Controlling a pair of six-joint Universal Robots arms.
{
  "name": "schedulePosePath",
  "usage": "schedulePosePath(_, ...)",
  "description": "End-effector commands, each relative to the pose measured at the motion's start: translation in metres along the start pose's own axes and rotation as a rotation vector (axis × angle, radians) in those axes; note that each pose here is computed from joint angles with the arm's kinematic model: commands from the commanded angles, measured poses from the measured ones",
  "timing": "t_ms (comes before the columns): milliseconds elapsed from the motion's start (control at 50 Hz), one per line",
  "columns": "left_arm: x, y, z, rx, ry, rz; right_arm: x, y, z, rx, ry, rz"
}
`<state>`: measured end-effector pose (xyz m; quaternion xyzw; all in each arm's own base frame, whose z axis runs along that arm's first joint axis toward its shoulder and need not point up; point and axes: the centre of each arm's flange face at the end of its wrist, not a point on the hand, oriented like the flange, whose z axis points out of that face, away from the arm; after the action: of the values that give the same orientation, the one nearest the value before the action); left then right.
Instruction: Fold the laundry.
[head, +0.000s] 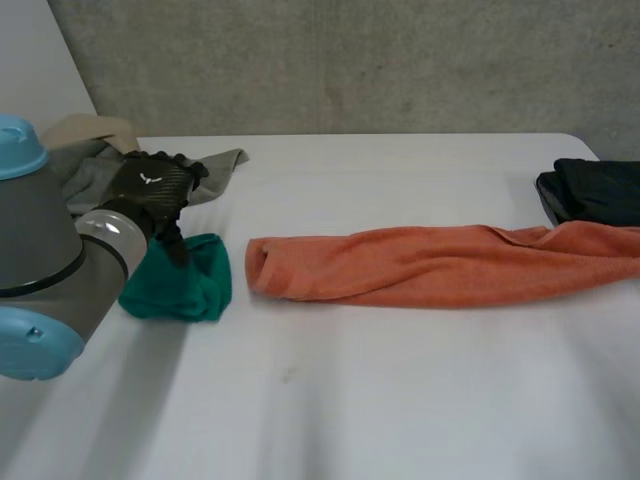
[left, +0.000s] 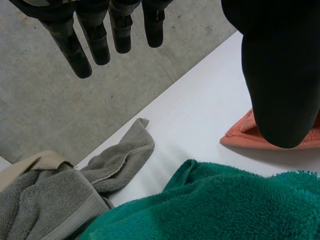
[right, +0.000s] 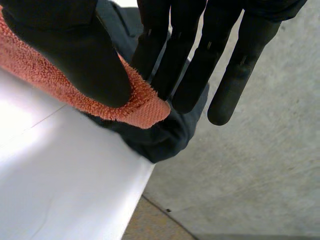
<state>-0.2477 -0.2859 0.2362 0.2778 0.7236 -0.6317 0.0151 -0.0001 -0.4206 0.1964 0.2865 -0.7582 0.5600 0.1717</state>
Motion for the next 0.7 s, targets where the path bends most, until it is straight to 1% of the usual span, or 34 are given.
schedulePosePath(20, -0.001, -0.001, -0.004, 0.006, 0.002, -0.012, -0.045, -0.077, -0.005, 0.240, -0.018, -0.117)
schedulePosePath(60, -0.002, -0.002, -0.006, 0.008, -0.002, -0.012, -0.060, -0.100, -0.011, 0.324, -0.024, -0.140)
schedulePosePath(80, -0.003, -0.003, -0.008, 0.009, -0.004, -0.013, -0.077, -0.123, -0.018, 0.414, -0.034, -0.155)
schedulePosePath(140, -0.004, -0.005, -0.011, 0.016, -0.006, -0.013, -0.108, -0.154, -0.032, 0.550, -0.070, -0.175)
schedulePosePath(160, -0.006, -0.005, -0.014, 0.018, -0.010, -0.016, -0.134, -0.170, -0.040, 0.638, -0.111, -0.185)
schedulePosePath(220, -0.007, -0.006, -0.017, 0.020, -0.014, -0.024, -0.176, -0.192, -0.056, 0.765, -0.191, -0.199)
schedulePosePath(240, -0.009, -0.007, -0.020, 0.023, -0.018, -0.031, -0.205, -0.204, -0.067, 0.841, -0.247, -0.204)
schedulePosePath(280, -0.010, -0.006, -0.022, 0.021, -0.020, -0.037, -0.234, -0.210, -0.076, 0.895, -0.308, -0.210)
schedulePosePath(300, -0.010, -0.006, -0.024, 0.021, -0.022, -0.044, -0.263, -0.212, -0.086, 0.930, -0.378, -0.215)
schedulePosePath(340, -0.010, -0.005, -0.025, 0.018, -0.022, -0.050, -0.292, -0.211, -0.094, 0.951, -0.447, -0.222)
schedulePosePath(360, -0.010, -0.006, -0.026, 0.020, -0.021, -0.052, -0.306, -0.210, -0.097, 0.958, -0.483, -0.226)
schedulePosePath(380, -0.010, -0.005, -0.027, 0.021, -0.020, -0.056, -0.333, -0.205, -0.103, 0.960, -0.550, -0.234)
schedulePosePath(420, -0.010, -0.004, -0.028, 0.019, -0.019, -0.058, -0.358, -0.197, -0.109, 0.949, -0.615, -0.244)
schedulePosePath(440, -0.009, -0.002, -0.028, 0.018, -0.017, -0.058, -0.378, -0.192, -0.114, 0.947, -0.657, -0.261)
schedulePosePath(480, -0.008, -0.001, -0.029, 0.018, -0.015, -0.058, -0.401, -0.183, -0.121, 0.936, -0.703, -0.301)
schedulePosePath(520, -0.007, 0.000, -0.029, 0.018, -0.014, -0.057, -0.411, -0.181, -0.126, 0.922, -0.704, -0.344)
schedulePosePath(580, -0.006, 0.000, -0.029, 0.019, -0.011, -0.057, -0.402, -0.189, -0.126, 0.889, -0.655, -0.361)
schedulePosePath(620, -0.006, -0.001, -0.027, 0.025, -0.012, -0.057, -0.384, -0.199, -0.124, 0.864, -0.613, -0.327)
schedulePosePath(640, -0.005, -0.002, -0.027, 0.032, -0.011, -0.056, -0.369, -0.202, -0.121, 0.839, -0.593, -0.282)
schedulePosePath(700, -0.003, -0.004, -0.024, 0.046, -0.009, -0.055, -0.346, -0.209, -0.119, 0.803, -0.569, -0.195)
